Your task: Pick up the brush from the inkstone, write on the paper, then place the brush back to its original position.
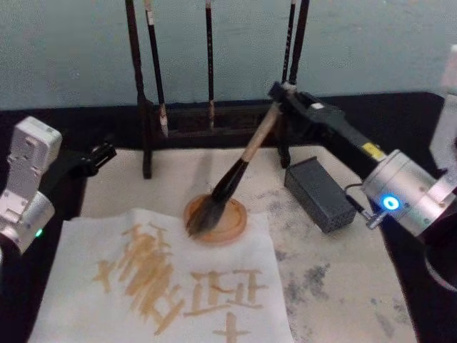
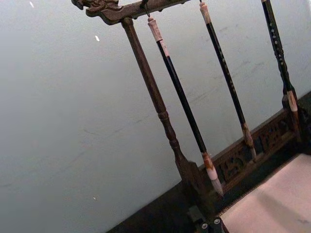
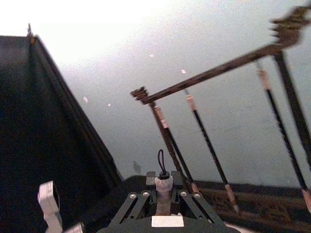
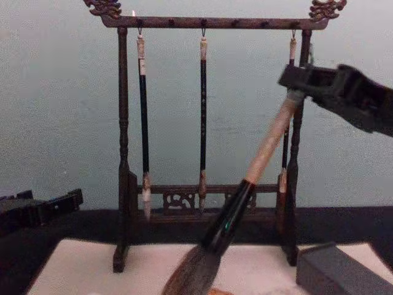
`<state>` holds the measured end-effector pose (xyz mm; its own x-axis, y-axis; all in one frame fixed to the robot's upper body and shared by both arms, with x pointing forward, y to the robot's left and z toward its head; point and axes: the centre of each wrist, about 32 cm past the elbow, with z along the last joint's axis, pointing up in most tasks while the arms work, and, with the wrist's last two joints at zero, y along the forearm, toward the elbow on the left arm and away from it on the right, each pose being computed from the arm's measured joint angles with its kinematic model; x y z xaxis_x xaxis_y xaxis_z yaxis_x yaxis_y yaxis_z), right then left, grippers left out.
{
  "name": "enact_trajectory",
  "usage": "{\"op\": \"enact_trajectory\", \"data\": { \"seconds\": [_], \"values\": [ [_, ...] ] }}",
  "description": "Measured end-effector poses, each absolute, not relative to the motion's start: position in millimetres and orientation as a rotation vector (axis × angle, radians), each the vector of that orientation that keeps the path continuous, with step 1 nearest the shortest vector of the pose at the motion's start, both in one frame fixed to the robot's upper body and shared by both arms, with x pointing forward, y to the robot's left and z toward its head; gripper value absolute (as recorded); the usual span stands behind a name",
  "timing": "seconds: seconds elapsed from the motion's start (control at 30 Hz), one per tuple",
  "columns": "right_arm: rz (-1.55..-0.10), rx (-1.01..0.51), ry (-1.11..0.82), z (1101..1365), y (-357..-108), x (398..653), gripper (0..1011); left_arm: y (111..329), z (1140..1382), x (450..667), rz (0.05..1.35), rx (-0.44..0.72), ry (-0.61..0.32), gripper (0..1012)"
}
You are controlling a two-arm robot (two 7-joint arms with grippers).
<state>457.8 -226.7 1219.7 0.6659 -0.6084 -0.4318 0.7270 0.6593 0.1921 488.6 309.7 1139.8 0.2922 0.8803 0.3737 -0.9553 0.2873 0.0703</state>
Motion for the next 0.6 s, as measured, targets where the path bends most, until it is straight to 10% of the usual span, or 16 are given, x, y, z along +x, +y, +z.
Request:
{"op": "enact_trajectory", "data": {
  "seconds": [0.6],
  "values": [
    [-0.788,0.604,0.782,1196.4,-272.4,471.4,181,309.7,1139.8,488.6,1.248,0.305,-0.285,1002]
  ]
}}
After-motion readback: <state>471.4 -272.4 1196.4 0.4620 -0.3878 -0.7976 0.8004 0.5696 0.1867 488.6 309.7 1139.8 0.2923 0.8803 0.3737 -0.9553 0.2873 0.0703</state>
